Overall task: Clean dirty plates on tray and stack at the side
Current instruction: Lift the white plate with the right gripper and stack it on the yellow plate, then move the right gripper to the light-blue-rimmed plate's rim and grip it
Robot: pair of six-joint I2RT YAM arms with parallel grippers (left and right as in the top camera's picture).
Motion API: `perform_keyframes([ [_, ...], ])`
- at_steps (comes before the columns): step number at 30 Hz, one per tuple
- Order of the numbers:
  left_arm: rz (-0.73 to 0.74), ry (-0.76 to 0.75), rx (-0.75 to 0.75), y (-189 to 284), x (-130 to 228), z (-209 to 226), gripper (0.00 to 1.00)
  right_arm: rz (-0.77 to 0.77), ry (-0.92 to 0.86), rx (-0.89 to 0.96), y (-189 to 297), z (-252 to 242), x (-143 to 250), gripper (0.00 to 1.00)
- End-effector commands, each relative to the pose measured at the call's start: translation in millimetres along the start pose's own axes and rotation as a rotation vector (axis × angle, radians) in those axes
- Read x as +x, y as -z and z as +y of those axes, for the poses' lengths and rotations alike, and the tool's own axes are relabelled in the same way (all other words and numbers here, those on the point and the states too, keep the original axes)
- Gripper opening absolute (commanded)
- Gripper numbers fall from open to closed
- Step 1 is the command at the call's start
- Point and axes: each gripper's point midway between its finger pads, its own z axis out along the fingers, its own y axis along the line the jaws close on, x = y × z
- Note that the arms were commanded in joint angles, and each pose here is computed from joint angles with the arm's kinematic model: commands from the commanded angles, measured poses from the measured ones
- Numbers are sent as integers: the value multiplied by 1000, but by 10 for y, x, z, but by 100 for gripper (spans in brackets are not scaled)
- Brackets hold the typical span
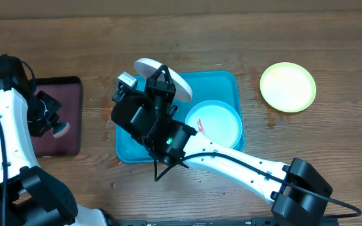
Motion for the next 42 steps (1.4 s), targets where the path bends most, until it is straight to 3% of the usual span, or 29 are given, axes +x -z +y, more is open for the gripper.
perform_keyframes([
  [1, 0, 8, 7, 21, 14, -6, 4, 38, -131, 36, -74, -189, 100, 4],
  [3, 0, 8, 7, 20, 14, -6, 4, 73, -326, 3, -243, -110, 261, 4],
  [4, 0, 8, 7, 20, 14, -6, 4, 77, -423, -107, -359, 100, 331, 4],
  [7, 0, 8, 7, 21, 16, -6, 4, 66, -430, -608, -446, 859, 464, 4],
  [10, -1, 8, 7, 19, 13, -7, 4, 235, -793, -529, -771, 516, 864, 4],
  [13, 0, 8, 7, 20, 15, -6, 4, 299, -1033, -501, -1001, 174, 1184, 4],
  [16, 4, 8, 8, 5, 25, -6, 4, 443, -1372, -611, -1368, -75, 1952, 4],
  [18, 8, 8, 11, -25, 35, -13, 4, 517, -1452, -639, -1484, -74, 2339, 4],
  [21, 17, 15, 37, -165, 59, -56, 4, 810, -1586, -571, -1556, 41, 3473, 4],
  [25, 27, 15, 59, -278, 89, -91, 4, 990, -1686, -483, -1527, 160, 4183, 4],
  [31, 29, 15, 58, -280, 93, -90, 4, 1053, -1691, -370, -1502, 262, 4603, 4],
  [37, 29, 15, 58, -280, 94, -90, 4, 1070, -1686, -377, -1468, 435, 4642, 12],
  [38, 30, 15, 59, -280, 95, -90, 4, 1074, -1707, -381, -1465, 454, 4621, 35],
  [40, 34, 15, 66, -280, 102, -102, 4, 1042, -1735, -456, -1479, 484, 4470, 45],
  [42, 33, 15, 66, -280, 101, -102, 4, 972, -1762, -600, -1484, 525, 4196, 48],
])
